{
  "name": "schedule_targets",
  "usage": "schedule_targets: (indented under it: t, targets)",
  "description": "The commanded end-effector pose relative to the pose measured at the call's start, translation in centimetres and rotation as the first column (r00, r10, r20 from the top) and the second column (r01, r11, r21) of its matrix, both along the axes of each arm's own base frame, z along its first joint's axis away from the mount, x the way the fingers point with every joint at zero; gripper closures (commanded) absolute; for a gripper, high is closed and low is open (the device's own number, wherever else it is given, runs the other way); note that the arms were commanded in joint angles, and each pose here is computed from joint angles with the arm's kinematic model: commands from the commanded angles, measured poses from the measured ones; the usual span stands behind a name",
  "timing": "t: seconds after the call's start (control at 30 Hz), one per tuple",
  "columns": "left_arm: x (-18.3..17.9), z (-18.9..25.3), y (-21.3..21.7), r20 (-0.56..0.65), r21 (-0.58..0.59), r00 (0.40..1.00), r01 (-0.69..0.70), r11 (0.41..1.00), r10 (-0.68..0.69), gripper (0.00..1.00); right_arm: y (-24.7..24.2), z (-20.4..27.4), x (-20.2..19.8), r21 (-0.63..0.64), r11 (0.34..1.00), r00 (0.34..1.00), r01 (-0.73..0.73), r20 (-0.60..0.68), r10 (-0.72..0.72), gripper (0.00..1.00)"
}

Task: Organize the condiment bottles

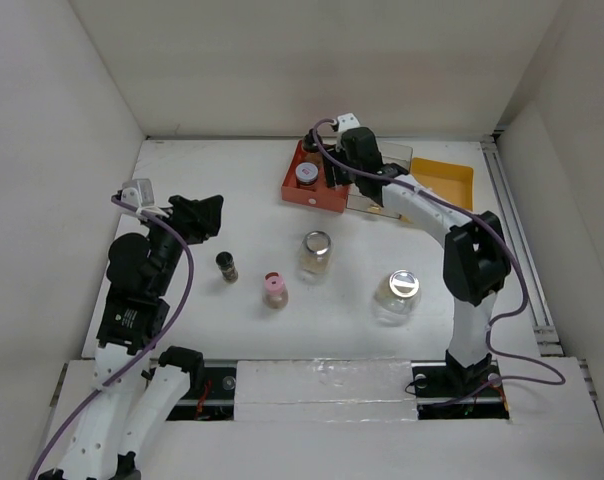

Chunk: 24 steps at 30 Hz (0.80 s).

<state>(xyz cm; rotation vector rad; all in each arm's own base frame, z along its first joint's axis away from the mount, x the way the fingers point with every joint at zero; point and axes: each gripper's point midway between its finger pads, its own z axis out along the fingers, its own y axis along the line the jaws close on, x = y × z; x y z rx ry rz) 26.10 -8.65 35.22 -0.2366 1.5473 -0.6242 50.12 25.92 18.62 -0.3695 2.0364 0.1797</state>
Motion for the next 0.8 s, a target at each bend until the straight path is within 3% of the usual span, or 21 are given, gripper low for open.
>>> schedule_targets:
  t: [0.0, 0.77]
  targets:
    - [0.0, 2.5, 0.0, 0.071, -0.02, 0.997, 0.004, 1.0, -0.003, 0.43, 0.8, 9.2, 2.9, 0.137, 0.99, 0.974, -0.021, 0.228, -0.01, 0.44]
    - [0.5, 1.8, -0.5, 0.045, -0.012, 0.999, 0.024, 1.0, -0.023, 0.41, 1.9, 0.6, 5.4, 0.122, 0.992, 0.994, 0.009, 0.103, -0.022, 0.43]
